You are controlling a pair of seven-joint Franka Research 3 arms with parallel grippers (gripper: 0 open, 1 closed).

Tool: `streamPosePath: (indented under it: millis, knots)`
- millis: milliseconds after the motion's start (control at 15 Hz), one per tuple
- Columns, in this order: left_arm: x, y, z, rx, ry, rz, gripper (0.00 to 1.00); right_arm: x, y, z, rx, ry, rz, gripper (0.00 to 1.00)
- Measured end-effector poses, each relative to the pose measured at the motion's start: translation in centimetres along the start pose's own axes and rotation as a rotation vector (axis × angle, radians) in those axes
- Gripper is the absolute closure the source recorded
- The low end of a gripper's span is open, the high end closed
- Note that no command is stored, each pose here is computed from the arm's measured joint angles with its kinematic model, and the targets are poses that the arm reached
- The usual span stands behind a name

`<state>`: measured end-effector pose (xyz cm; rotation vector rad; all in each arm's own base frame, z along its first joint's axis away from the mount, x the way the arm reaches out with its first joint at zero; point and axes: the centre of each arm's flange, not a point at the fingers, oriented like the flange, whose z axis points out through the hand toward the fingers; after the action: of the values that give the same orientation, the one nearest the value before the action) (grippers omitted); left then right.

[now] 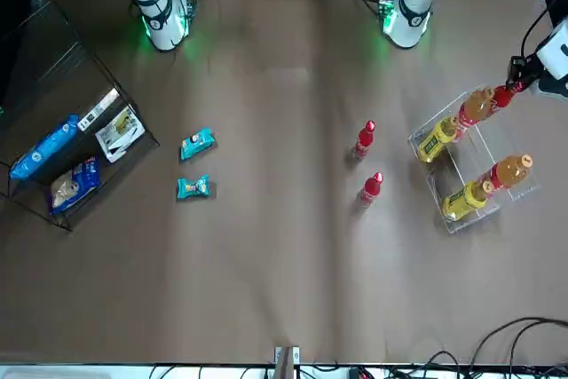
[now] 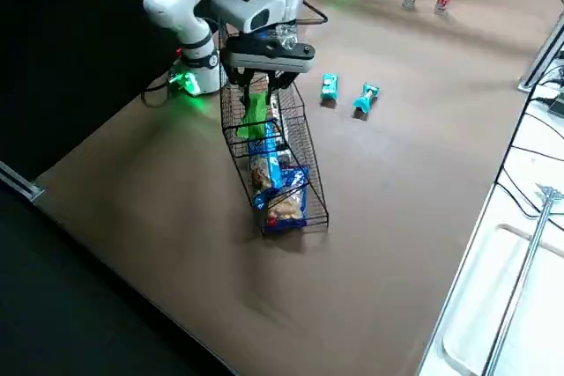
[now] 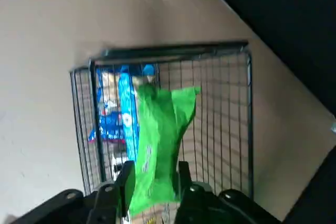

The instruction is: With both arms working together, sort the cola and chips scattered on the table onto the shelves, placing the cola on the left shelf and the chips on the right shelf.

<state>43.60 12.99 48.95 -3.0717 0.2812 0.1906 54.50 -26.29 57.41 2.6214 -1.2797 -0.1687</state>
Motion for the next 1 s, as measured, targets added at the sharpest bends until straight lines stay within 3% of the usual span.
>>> streamPosePath:
  millis: [67,133,400,733,1000]
  knots:
    - [0.1,0.2,-0.1,0.002,0.001,0.004,0.56,-0.5,-0.3,0.0,-0.010,-0.021,-0.009,0.59]
    - [0.2,0.5,-0.3,0.007,0.004,0.010,0.38,-2.1,-1.5,-0.6,-0.028,-0.059,-0.039,0.59]
    - [0.4,0.4,-1.7,0.022,0.029,0.009,0.02,-6.5,-5.6,-3.3,-0.050,-0.086,-0.138,0.59]
    - [0.8,0.9,-5.7,0.048,0.067,0.014,0.00,-13.6,-13.5,-5.5,-0.042,-0.057,-0.315,0.50]
    - [2.1,3.0,-9.5,0.068,0.121,0.016,0.00,-15.0,-18.5,-1.8,0.082,-0.112,-0.367,0.41]
